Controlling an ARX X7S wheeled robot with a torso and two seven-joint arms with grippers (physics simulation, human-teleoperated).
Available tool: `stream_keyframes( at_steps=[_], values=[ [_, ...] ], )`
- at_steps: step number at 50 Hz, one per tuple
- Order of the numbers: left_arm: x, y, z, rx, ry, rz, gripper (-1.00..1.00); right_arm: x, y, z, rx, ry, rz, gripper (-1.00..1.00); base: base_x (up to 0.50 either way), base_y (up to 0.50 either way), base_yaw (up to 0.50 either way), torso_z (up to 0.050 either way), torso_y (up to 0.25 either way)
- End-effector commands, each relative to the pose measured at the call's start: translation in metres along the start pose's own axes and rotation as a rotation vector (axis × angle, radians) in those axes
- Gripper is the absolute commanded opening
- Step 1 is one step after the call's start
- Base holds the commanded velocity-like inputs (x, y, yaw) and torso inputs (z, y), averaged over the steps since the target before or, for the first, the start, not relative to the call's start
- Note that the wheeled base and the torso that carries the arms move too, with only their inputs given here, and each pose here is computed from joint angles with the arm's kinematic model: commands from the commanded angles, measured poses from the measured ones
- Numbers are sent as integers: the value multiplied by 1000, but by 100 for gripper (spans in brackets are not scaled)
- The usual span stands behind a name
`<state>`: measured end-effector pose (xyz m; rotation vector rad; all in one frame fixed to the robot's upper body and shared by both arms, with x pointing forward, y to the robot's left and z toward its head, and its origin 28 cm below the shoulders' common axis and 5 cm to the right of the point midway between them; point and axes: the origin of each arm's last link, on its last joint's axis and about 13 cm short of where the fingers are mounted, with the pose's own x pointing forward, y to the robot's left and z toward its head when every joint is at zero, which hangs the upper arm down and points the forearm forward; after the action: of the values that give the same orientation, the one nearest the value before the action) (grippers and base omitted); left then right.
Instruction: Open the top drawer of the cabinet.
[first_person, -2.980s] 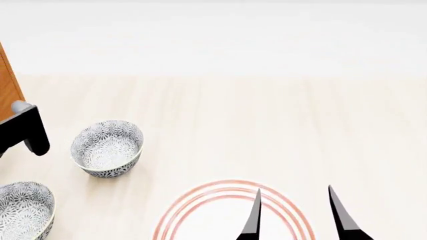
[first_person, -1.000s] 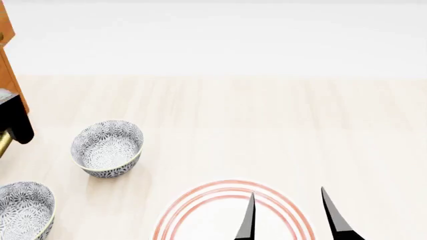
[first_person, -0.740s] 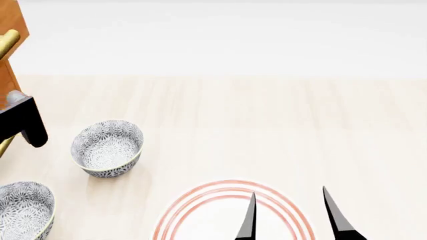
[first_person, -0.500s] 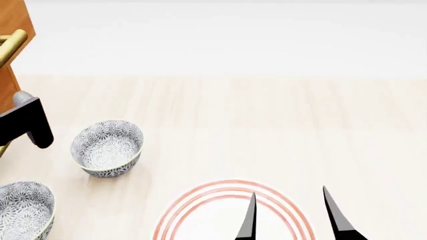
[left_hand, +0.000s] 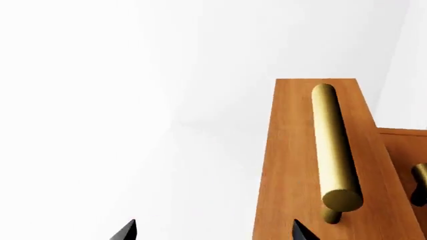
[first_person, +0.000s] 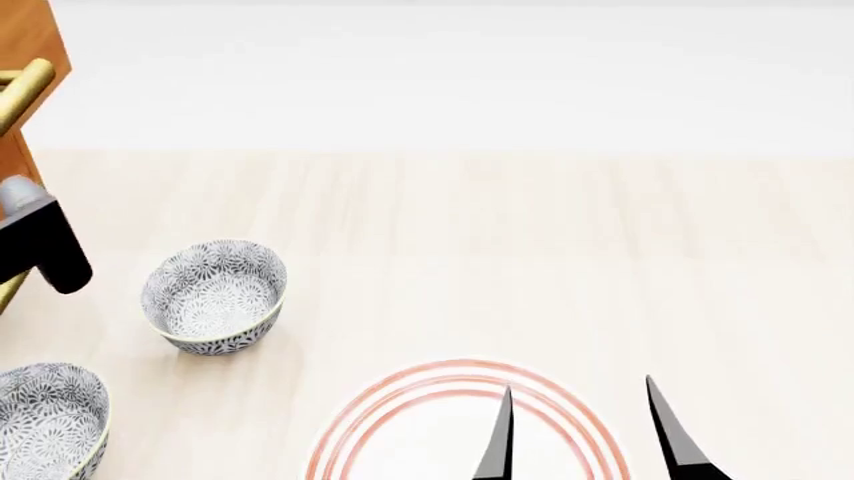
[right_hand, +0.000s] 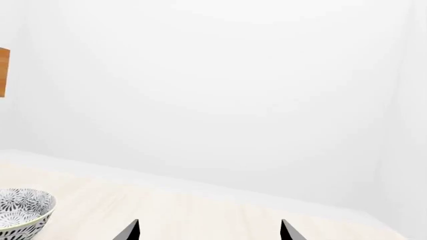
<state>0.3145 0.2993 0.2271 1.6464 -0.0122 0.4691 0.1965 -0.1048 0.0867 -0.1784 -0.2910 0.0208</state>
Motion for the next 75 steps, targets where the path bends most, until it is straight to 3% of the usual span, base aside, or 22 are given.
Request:
stream_keyframes(
  at_steps=[1,4,5,8,9,11,15,20,21,26,36,47,50,51,53,58,75],
  values=[
    [-11,32,-2,-139,-55,64,100,-1,0,1,-3,-1,2,100,0,0,0,0,0],
    [-1,37,-4,-232,-44,28,100,-1,0,1,-3,-1,-1,100,0,0,0,0,0],
    [6,43,-5,-325,-25,13,100,-1,0,1,-3,-1,0,100,0,0,0,0,0],
    [16,51,-6,-482,-24,-27,100,0,0,0,-4,0,1,100,0,0,0,0,0],
    [21,54,-5,-585,-11,-91,100,0,0,0,-6,0,2,100,0,0,0,0,0],
    [27,56,-4,-688,-10,-163,100,0,0,0,-7,1,3,100,0,0,0,0,0],
    [41,68,-5,-812,12,-261,100,0,1,0,-13,3,4,100,0,0,0,0,0],
    [49,80,-4,-897,11,-358,100,0,1,-1,-14,4,6,100,0,0,0,0,0],
    [50,84,-4,-954,-7,-385,100,0,1,-1,-14,4,7,100,0,0,0,0,0],
    [56,90,-5,-987,10,-397,100,-1,0,0,-15,4,5,100,0,0,0,0,0],
    [66,92,-10,-944,134,-468,100,0,0,0,-19,5,3,100,0,0,0,0,0],
    [68,110,-21,-964,211,-410,100,0,-1,0,-22,6,3,100,0,0,0,0,0],
    [66,108,-22,-1073,217,-557,100,0,0,-1,-22,6,4,100,0,0,0,0,0],
    [66,107,-22,-1153,225,-646,100,0,0,-1,-23,6,4,100,0,0,0,0,0],
    [67,102,-23,-1166,248,-677,100,0,0,0,-26,5,4,100,0,0,0,0,0],
    [66,96,-23,-1102,268,-723,100,0,0,-1,-27,7,5,100,0,0,0,0,0],
    [74,87,-22,-1062,318,-732,100,0,0,-3,-25,12,4,100,0,0,0,0,0]
  ],
)
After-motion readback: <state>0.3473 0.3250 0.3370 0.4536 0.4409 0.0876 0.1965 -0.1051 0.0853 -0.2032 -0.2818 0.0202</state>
